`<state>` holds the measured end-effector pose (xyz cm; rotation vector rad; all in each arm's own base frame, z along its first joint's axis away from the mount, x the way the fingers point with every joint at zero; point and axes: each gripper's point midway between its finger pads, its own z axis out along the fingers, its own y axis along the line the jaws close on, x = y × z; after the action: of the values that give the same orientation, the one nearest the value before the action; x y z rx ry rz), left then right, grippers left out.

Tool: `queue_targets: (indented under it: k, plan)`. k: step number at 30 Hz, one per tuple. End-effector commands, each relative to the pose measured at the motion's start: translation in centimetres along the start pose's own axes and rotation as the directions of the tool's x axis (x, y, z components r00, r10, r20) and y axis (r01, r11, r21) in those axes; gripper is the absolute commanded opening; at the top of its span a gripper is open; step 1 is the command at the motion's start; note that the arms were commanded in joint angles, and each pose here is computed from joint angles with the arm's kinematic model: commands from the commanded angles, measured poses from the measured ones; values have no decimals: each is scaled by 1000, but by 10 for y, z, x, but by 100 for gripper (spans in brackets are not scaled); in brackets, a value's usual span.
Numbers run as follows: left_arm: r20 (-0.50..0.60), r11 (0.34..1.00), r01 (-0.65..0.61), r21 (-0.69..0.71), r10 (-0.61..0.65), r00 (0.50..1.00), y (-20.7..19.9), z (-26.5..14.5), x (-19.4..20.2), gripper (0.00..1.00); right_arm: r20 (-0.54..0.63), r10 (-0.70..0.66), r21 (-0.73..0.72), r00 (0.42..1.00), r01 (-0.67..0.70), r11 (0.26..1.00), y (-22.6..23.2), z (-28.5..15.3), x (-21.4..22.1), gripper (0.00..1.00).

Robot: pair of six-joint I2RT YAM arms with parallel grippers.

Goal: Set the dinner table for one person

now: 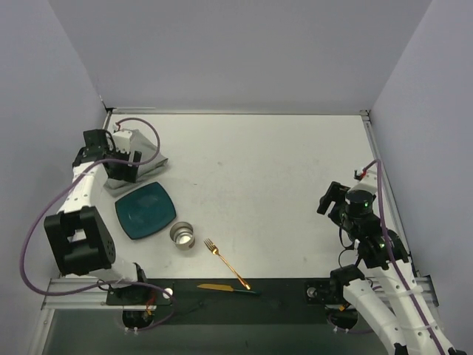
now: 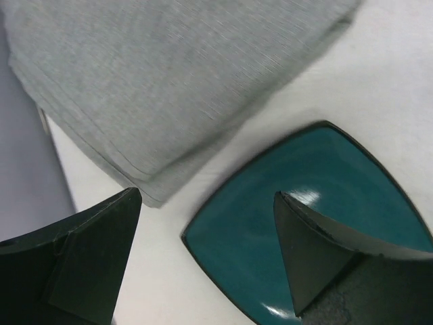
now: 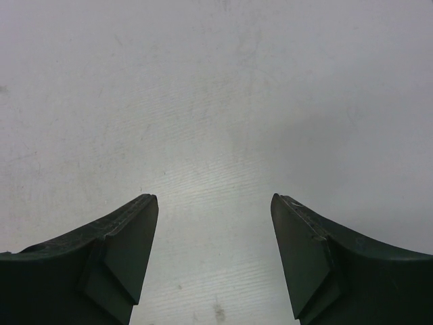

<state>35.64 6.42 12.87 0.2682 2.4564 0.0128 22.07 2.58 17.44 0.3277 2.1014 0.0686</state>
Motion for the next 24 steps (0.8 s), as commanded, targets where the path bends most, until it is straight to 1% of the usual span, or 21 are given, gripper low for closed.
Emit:
queue_targets:
  k: [1, 2, 3, 4, 5, 7, 8, 9, 10, 11, 12, 13, 14, 15, 16, 17, 19, 20, 21, 22, 24]
  plan:
    - [59, 971, -106, -216, 121, 991, 46, 15, -51, 90, 7, 39, -10, 999, -39, 999, 3, -1, -4, 69]
    - [34, 960, -135, -244, 147, 989, 51, 28, -52, 90, -3, 40, -8, 999, -40, 999, 4, 0, -1, 68]
    - [2, 943, -204, -261, 212, 977, 49, 35, -54, 90, -13, 37, -11, 999, -37, 999, 5, 1, 1, 68]
    - [-36, 938, -236, -254, 235, 971, 49, 50, -51, 90, -15, 36, -12, 999, -36, 999, 5, 1, 1, 69]
    - [-72, 929, -280, -240, 271, 960, 47, 56, -48, 90, -19, 33, -14, 999, -34, 999, 6, 2, 1, 69]
    - [-121, 929, -318, -189, 300, 946, 38, 77, -45, 90, -17, 31, -11, 999, -31, 999, 5, 2, 0, 69]
    - [-154, 936, -323, -140, 302, 941, 31, 82, -36, 90, -16, 32, -7, 999, -32, 999, 5, 2, 0, 69]
    - [-166, 942, -319, -101, 301, 939, 26, 88, -32, 90, -16, 31, -5, 999, -31, 999, 5, 2, 0, 69]
    - [-174, 951, -308, -29, 298, 939, 16, 99, -24, 90, -19, 32, -4, 999, -32, 999, 4, 3, 0, 69]
    - [-179, 959, -284, 14, 281, 943, 8, 101, -23, 89, -23, 33, -3, 999, -33, 999, 5, 3, 1, 69]
    - [-185, 963, -267, 42, 270, 945, 3, 106, -20, 90, -24, 36, -4, 999, -37, 999, 6, 4, 0, 68]
    - [-212, 966, -248, 70, 257, 943, 0, 116, -10, 87, -28, 34, -9, 999, -35, 999, 7, 4, 0, 68]
    - [-230, 973, -229, 36, 231, 946, 5, 119, -10, 83, -40, 37, -18, 999, -38, 999, 9, 4, 2, 68]
    - [-242, 974, -224, 22, 222, 945, 7, 122, -9, 73, -40, 42, -25, 998, -43, 999, 11, 3, 1, 68]
    - [-269, 977, -213, 22, 211, 940, 9, 127, -3, 27, -41, 46, -33, 998, -47, 998, 13, 3, 0, 68]
    - [-285, 979, -198, 46, 202, 937, 4, 126, -1, 0, -44, 48, -38, 998, -50, 998, 14, 2, 1, 68]
    - [-243, 976, -160, 146, 192, 951, -13, 116, -17, 0, -37, 52, -38, 998, -53, 998, 14, 1, -1, 68]
    - [-198, 948, -107, 301, 172, 965, -43, 105, -22, 0, -33, 52, -36, 998, -54, 998, 13, 1, -2, 68]
    - [-157, 929, -94, 358, 159, 975, -56, 96, -32, 0, -38, 48, -34, 998, -49, 998, 13, 2, -1, 68]
    - [-94, 909, -93, 407, 144, 985, -69, 79, -48, 0, -39, 47, -36, 998, -48, 998, 13, 2, 0, 68]
    - [-3, 860, -101, 500, 119, 993, -101, 56, -73, 0, -52, 44, -44, 998, -46, 998, 15, 3, 2, 68]
